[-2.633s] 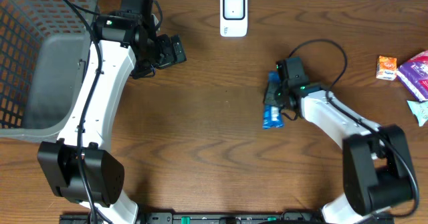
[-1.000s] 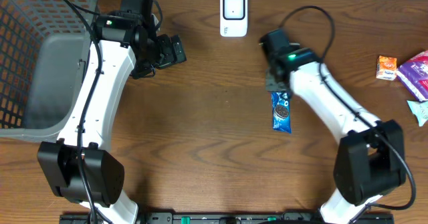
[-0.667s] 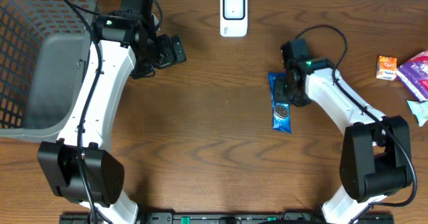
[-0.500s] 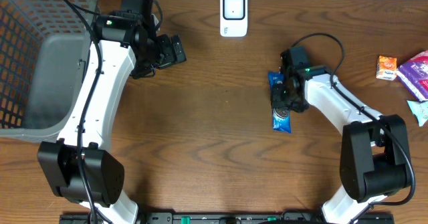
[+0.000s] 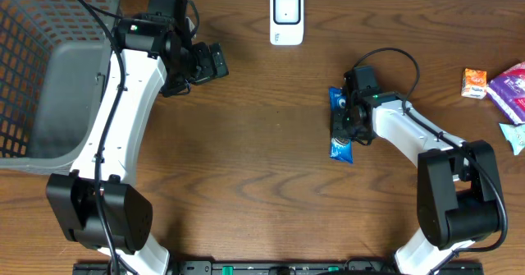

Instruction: Scan the item barcode

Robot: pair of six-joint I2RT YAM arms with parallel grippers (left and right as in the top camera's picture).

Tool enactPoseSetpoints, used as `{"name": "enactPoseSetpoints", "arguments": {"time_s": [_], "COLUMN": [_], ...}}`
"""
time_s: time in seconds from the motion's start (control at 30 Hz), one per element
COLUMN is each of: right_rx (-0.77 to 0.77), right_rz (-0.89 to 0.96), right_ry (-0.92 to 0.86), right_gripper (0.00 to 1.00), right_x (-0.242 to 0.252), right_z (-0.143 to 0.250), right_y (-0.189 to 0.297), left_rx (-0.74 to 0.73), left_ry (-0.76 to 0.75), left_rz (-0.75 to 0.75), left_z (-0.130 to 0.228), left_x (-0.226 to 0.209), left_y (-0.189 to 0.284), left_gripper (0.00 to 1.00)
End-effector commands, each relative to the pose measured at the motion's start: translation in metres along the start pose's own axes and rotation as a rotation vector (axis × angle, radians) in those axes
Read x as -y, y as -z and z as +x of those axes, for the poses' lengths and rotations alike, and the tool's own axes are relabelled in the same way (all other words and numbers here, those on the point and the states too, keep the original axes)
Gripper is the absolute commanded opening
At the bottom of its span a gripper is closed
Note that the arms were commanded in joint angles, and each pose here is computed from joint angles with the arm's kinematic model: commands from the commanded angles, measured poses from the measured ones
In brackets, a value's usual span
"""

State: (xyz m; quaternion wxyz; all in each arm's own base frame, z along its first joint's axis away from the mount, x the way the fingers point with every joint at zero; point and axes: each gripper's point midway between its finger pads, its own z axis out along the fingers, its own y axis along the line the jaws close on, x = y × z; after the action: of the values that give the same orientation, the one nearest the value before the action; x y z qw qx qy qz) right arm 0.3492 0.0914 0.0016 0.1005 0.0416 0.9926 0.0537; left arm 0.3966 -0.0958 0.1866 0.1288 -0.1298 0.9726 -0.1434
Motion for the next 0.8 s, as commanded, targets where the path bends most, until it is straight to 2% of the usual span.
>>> {"name": "enactPoseSetpoints", "arguments": {"time_s": [0.0, 0.17, 0.33, 0.63, 0.67, 0.7, 0.77], "right_rx": [0.037, 0.089, 0.071, 0.022, 0.027, 0.034, 0.046], "right_rz": [0.019, 0.01, 0.018, 0.004, -0.018, -0.044, -0.108], "right_ry": [-0.011, -0.009, -0.024, -0.107, -0.107, -0.106, -0.104], "right_gripper": [0.53, 0.53, 0.3, 0.21, 0.17, 0.05, 0.01], "right_x": [0.003, -0.001, 0.001, -0.005, -0.009, -0.013, -0.025], "right_z": [-0.011, -0.027, -0.023, -0.012, -0.014, -0.017, -0.023], "right_y": [0.01, 0.014, 0.006, -0.019, -0.019, -0.018, -0.016], "left_rx": [0.008, 0.008, 0.007, 0.008, 0.007, 0.007, 0.008], "left_ry": [-0.007, -0.007, -0.007, -0.007, -0.007, -0.007, -0.007], "left_rz": [-0.013, -0.013, -0.013, -0.013, -0.013, -0.013, -0.013], "left_z": [-0.002, -0.002, -0.002, -0.002, -0.002, -0.002, -0.002], "left_x": [-0.003, -0.003, -0.003, -0.003, -0.003, -0.003, -0.003], "left_y": [0.001, 0.001, 0.001, 0.001, 0.001, 0.001, 0.001], "left_gripper": [0.98, 0.98, 0.98, 0.98, 0.98, 0.98, 0.98]}}
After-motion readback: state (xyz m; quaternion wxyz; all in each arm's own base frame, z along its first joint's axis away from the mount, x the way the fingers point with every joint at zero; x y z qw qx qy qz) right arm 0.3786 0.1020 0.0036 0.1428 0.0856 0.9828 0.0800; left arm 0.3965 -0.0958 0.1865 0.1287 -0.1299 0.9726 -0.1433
